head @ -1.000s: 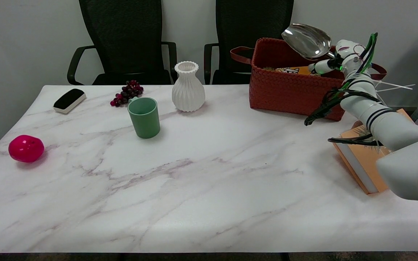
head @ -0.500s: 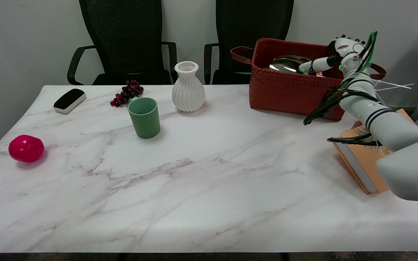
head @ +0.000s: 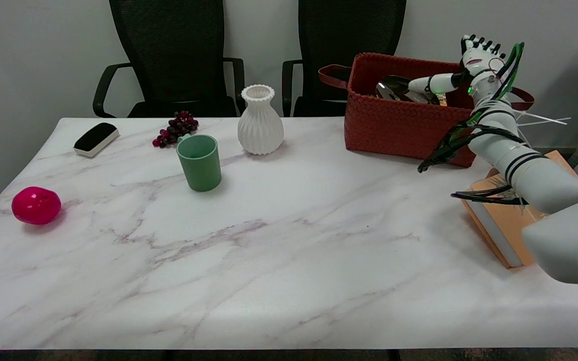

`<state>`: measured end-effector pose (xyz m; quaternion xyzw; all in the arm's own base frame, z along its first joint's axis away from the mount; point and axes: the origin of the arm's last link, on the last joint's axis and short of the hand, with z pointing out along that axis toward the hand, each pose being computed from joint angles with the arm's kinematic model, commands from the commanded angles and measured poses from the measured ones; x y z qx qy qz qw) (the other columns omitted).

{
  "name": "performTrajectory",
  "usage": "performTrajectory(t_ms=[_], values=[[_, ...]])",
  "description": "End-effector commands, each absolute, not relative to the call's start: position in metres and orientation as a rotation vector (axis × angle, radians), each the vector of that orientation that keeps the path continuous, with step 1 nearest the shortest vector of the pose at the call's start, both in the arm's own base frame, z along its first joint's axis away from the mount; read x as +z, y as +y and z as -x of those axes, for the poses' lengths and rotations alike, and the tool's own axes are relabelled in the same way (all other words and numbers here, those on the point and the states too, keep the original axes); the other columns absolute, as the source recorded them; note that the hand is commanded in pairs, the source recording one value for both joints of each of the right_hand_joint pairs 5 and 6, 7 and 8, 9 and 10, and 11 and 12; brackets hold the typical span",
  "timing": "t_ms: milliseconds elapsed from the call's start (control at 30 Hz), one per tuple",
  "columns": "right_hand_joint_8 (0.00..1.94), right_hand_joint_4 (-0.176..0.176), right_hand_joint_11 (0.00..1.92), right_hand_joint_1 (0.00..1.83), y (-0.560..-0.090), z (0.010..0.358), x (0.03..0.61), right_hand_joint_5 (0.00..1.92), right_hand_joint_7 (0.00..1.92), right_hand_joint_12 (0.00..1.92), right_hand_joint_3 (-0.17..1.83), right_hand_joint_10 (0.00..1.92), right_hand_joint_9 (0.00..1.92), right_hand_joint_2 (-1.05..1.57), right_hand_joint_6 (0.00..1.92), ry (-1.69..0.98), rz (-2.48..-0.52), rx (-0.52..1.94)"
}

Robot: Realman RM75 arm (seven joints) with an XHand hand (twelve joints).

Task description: Place the stainless steel scoop into the brown storage basket.

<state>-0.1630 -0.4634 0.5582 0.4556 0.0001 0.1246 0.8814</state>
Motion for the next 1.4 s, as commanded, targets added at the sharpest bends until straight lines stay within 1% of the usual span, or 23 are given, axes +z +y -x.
performTrajectory(t_ms=[33, 233, 400, 567, 733, 900, 1267, 1400], values=[[0.00, 0.000, 0.00, 0.52, -0.447, 0.133, 0.531, 0.00, 0.00, 0.00, -0.17, 0.00, 0.00, 0.45, 0.00, 0.102, -1.069, 0.477], [0.00, 0.000, 0.00, 0.52, -0.444, 0.115, 0.490, 0.00, 0.00, 0.00, -0.17, 0.00, 0.00, 0.46, 0.00, 0.153, -1.199, 0.538], [0.00, 0.000, 0.00, 0.50, -0.444, 0.096, 0.440, 0.00, 0.00, 0.00, -0.17, 0.00, 0.00, 0.46, 0.00, 0.170, -1.334, 0.618], [0.00, 0.000, 0.00, 0.53, -0.445, 0.090, 0.388, 0.00, 0.00, 0.00, -0.17, 0.00, 0.00, 0.46, 0.00, 0.128, -1.447, 0.703], [0.00, 0.000, 0.00, 0.53, -0.447, 0.093, 0.335, 0.00, 0.00, 0.00, -0.17, 0.00, 0.00, 0.45, 0.00, 0.061, -1.547, 0.768], [0.00, 0.000, 0.00, 0.54, -0.450, 0.104, 0.283, 0.00, 0.00, 0.00, -0.17, 0.00, 0.00, 0.45, 0.00, -0.010, -1.612, 0.799], [0.00, 0.000, 0.00, 0.58, -0.455, 0.125, 0.164, 0.00, 0.00, 0.00, -0.17, 0.00, 0.00, 0.39, 0.00, -0.043, -1.713, 0.689], [0.00, 0.000, 0.00, 0.59, -0.457, 0.135, 0.141, 0.00, 0.00, 0.00, -0.17, 0.00, 0.00, 0.38, 0.00, -0.058, -1.709, 0.653]])
